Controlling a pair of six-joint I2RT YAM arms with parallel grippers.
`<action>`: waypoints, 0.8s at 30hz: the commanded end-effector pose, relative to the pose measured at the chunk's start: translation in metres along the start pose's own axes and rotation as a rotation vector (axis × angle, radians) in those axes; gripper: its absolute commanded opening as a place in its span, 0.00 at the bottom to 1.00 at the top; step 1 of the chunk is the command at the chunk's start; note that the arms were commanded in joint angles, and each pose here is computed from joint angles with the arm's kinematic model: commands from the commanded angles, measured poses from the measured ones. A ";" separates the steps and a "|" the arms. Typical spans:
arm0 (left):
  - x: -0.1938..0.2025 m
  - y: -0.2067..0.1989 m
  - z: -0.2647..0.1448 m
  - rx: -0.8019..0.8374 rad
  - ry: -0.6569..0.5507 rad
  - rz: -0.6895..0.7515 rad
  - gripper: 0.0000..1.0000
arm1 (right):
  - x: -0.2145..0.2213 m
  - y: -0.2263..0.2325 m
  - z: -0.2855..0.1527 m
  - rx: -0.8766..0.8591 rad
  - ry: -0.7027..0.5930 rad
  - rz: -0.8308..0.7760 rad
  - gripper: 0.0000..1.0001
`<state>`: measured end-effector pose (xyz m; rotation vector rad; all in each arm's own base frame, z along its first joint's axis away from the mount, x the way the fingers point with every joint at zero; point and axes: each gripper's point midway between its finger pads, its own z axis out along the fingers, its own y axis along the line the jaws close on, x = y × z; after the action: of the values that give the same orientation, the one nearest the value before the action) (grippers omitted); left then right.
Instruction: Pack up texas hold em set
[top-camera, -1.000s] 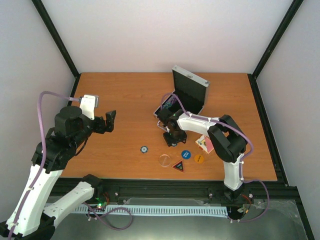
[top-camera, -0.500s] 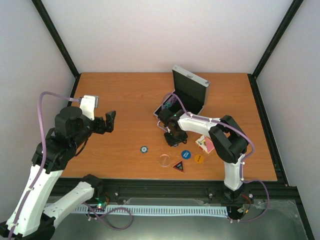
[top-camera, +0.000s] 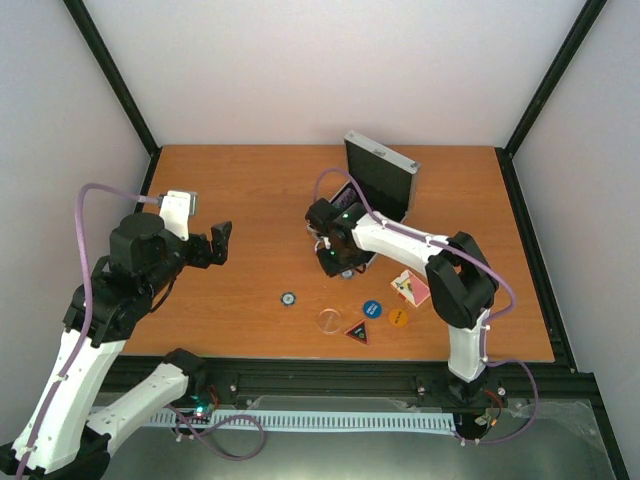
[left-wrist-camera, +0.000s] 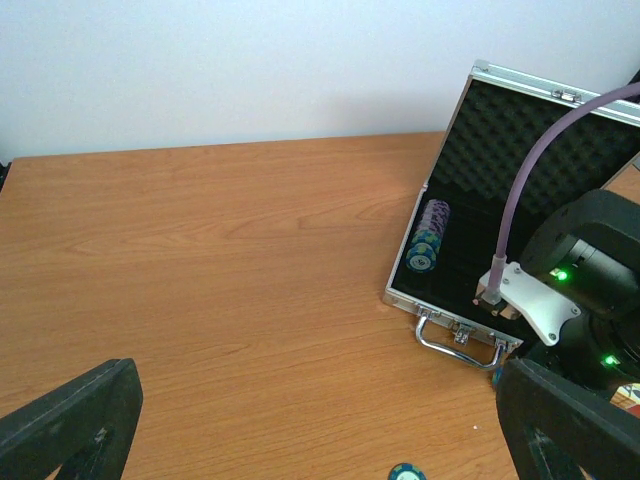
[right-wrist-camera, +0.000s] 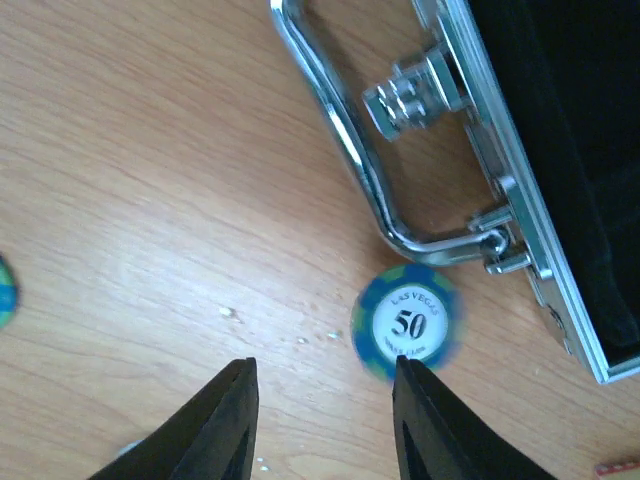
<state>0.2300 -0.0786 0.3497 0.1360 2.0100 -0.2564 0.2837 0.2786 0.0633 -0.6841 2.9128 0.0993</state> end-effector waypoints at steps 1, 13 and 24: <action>-0.007 0.001 -0.006 0.000 -0.022 -0.008 1.00 | -0.011 0.017 -0.010 -0.020 -0.022 -0.021 0.33; -0.008 0.004 -0.011 -0.013 -0.030 -0.001 1.00 | -0.017 0.017 -0.003 0.009 -0.014 -0.016 0.49; -0.004 0.001 -0.006 -0.001 -0.020 -0.002 1.00 | 0.019 -0.015 0.006 0.095 -0.008 0.114 0.88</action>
<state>0.2280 -0.0770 0.3515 0.1328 2.0019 -0.2554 0.2678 0.2637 0.0375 -0.6161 2.9768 -0.0378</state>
